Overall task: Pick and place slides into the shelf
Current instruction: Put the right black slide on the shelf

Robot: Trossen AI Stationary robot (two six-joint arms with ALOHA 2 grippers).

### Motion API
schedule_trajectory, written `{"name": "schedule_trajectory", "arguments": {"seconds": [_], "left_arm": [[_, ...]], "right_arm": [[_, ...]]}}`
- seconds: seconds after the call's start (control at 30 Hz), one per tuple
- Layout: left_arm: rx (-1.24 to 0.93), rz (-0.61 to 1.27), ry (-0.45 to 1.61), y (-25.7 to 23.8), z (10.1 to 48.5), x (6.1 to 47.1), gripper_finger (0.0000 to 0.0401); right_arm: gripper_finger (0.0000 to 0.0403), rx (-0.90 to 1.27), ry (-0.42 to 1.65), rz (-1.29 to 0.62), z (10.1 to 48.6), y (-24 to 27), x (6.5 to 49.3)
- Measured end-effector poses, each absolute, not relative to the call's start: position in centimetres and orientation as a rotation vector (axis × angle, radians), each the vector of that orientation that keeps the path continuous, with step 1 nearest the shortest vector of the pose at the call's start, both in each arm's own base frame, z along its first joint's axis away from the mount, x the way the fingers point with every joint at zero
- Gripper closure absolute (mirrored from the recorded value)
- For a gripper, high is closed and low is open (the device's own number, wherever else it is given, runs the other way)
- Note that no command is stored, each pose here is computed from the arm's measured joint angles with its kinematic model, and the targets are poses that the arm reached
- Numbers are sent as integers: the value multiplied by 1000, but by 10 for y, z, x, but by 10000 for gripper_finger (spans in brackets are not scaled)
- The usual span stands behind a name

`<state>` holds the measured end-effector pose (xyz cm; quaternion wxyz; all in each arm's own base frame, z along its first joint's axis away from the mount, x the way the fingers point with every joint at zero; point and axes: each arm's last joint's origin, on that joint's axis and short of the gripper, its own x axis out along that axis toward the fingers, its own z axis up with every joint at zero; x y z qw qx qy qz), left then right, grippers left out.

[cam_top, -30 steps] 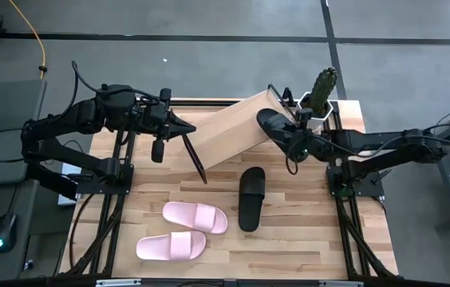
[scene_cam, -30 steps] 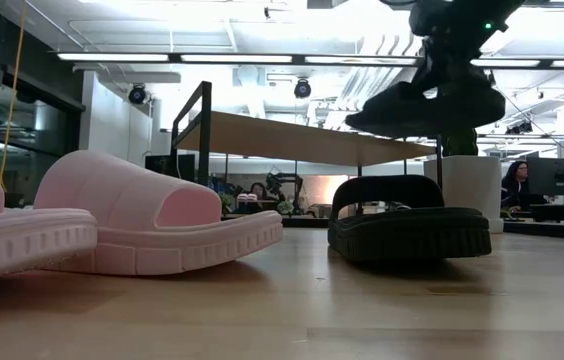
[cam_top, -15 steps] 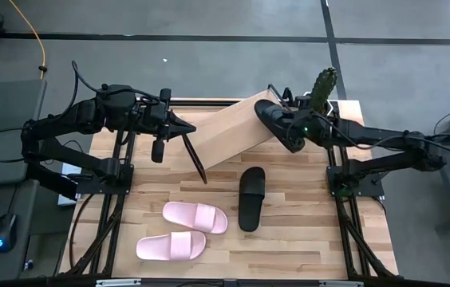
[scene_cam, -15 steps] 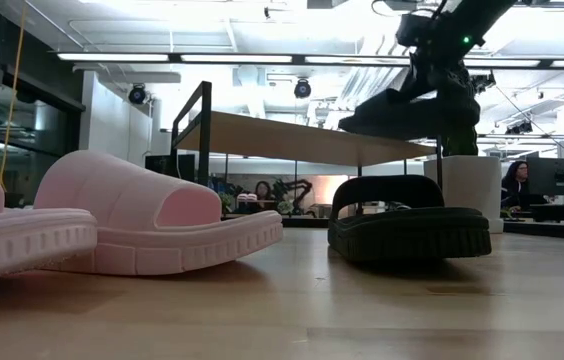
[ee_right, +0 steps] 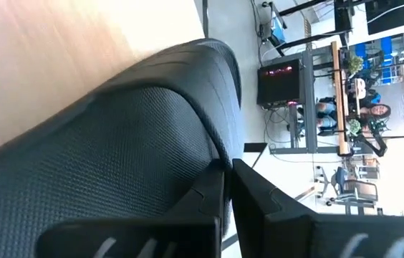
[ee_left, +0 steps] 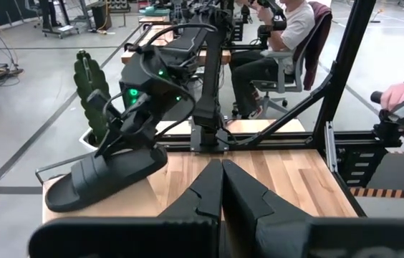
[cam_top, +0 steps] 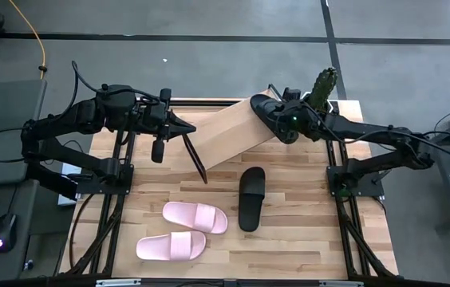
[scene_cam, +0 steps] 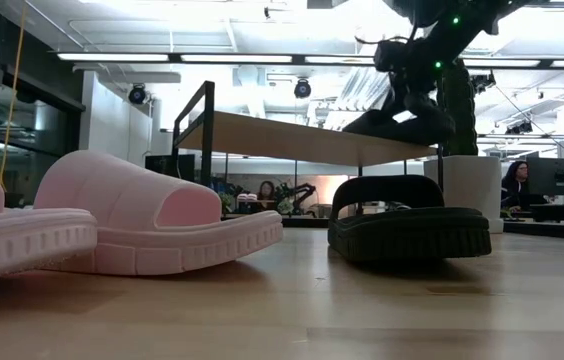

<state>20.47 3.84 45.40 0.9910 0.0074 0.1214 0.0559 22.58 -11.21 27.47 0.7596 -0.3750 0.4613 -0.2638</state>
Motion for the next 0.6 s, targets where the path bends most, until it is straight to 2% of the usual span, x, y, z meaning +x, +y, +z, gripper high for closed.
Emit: {"name": "schedule_trajectory", "arguments": {"seconds": [0.6], "left_arm": [[15,112,245,38,454,205,400]], "right_arm": [[403,-822,1005,-604,274,-120,227]]}}
